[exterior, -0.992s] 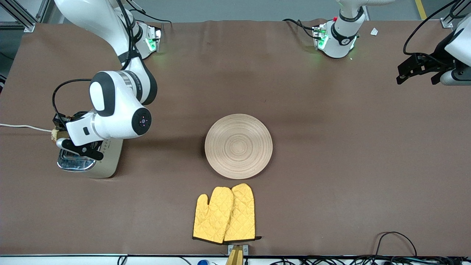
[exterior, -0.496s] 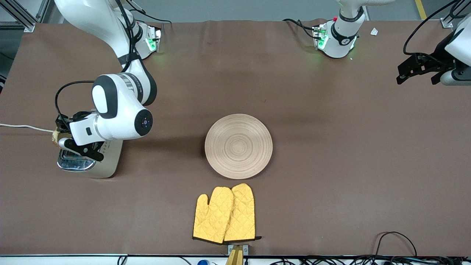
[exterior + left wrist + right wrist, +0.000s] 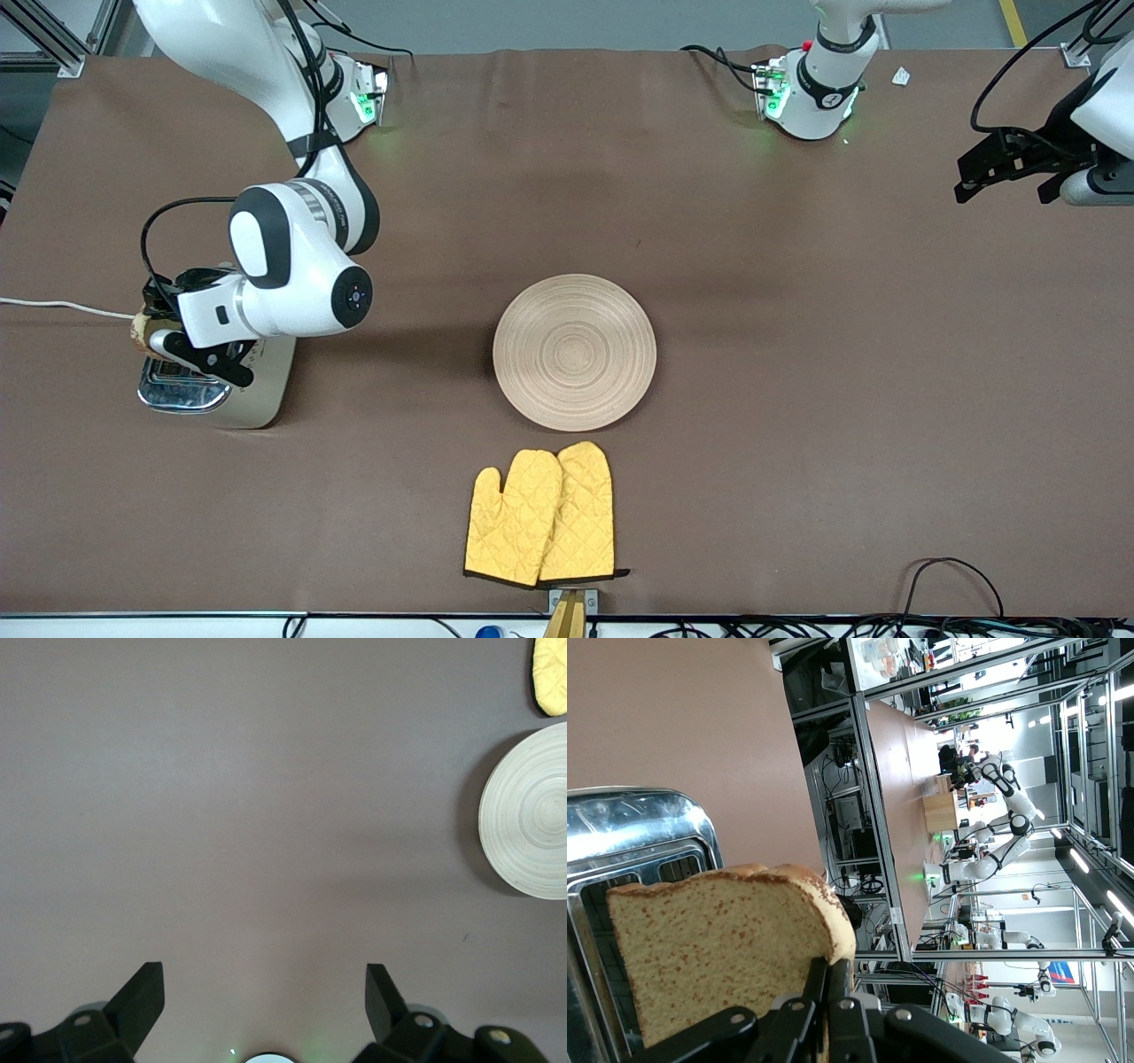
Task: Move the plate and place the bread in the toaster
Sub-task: 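Push the bread deeper into the slot with the right gripper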
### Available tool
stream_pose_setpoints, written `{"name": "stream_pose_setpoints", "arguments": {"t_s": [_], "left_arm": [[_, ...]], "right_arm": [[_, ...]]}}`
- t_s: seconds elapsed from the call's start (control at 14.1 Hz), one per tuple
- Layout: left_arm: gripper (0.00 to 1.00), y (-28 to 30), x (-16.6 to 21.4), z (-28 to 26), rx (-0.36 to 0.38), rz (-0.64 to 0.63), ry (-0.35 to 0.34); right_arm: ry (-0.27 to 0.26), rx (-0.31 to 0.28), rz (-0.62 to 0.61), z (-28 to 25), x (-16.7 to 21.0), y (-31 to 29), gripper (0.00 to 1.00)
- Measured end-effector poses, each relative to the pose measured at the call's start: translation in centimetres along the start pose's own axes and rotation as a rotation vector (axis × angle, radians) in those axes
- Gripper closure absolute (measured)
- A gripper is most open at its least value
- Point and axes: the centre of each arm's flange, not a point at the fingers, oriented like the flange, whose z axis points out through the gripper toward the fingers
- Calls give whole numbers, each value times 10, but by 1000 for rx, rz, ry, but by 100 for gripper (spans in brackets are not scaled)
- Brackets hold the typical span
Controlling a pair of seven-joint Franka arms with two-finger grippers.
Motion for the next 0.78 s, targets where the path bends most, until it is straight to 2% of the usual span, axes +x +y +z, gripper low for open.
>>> {"name": "stream_pose_setpoints", "arguments": {"t_s": [0.78], "left_arm": [[0, 0, 0, 0, 0, 0, 0]], "right_arm": [[19, 5, 39, 9, -9, -19, 96]]}}
